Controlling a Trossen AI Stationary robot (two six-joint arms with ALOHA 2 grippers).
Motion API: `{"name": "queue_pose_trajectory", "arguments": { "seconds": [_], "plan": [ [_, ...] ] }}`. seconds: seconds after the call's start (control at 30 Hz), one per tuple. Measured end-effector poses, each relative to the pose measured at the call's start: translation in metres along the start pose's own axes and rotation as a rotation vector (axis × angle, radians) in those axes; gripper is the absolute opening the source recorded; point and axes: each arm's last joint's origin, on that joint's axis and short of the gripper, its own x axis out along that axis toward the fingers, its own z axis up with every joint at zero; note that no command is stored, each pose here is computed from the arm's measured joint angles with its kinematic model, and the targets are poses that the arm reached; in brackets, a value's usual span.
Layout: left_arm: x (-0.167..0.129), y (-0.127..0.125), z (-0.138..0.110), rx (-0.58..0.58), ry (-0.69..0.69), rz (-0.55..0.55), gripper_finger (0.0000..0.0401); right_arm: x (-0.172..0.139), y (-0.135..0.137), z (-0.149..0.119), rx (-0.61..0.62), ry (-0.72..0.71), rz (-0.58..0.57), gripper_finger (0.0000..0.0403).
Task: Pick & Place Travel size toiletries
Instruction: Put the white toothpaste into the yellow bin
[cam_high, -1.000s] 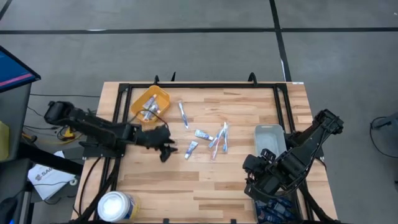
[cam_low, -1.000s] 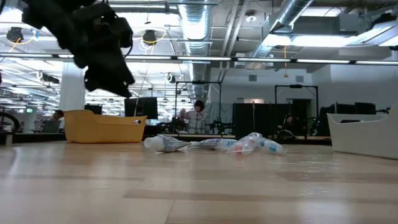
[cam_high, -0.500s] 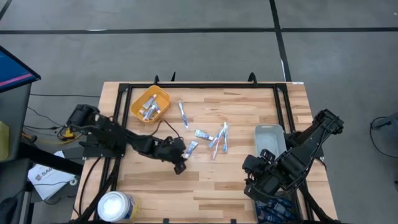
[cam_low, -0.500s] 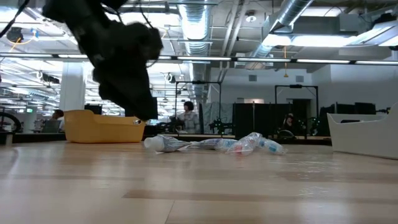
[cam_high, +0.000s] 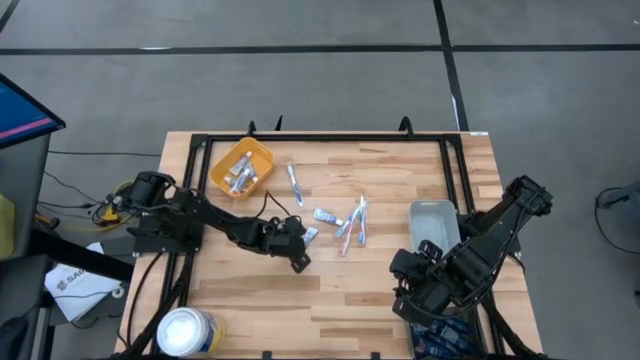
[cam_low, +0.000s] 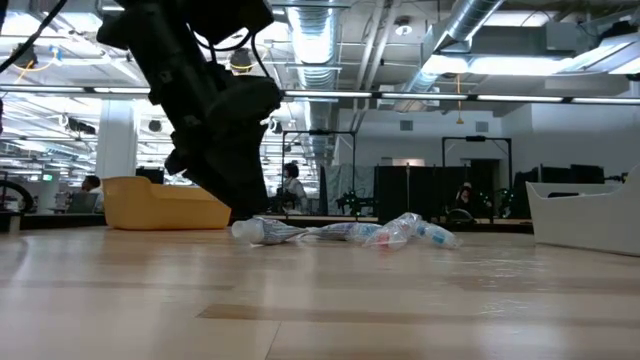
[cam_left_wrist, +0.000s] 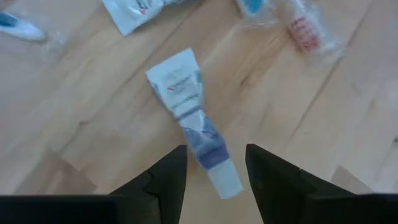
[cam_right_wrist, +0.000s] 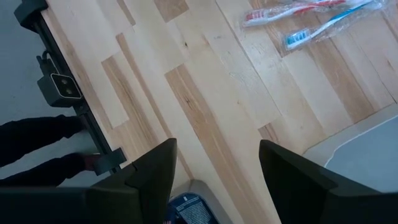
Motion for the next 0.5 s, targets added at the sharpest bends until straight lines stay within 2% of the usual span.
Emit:
{"name": "queue_pose_trajectory", "arguments": {
  "seconds": [0.37, 0.5],
  "plan": [
    [0.006, -0.002, -0.006, 0.004, 0.005, 0.017, 0.0159, 0.000, 0.000, 0.000, -0.025, -0.002, 0.004, 0.0221],
    [0.017, -0.002, -0.012, 0.010, 0.033, 0.034, 0.0159, 0.000, 0.000, 0.000, -0.025, -0.001, 0.004, 0.0221]
  ]
}}
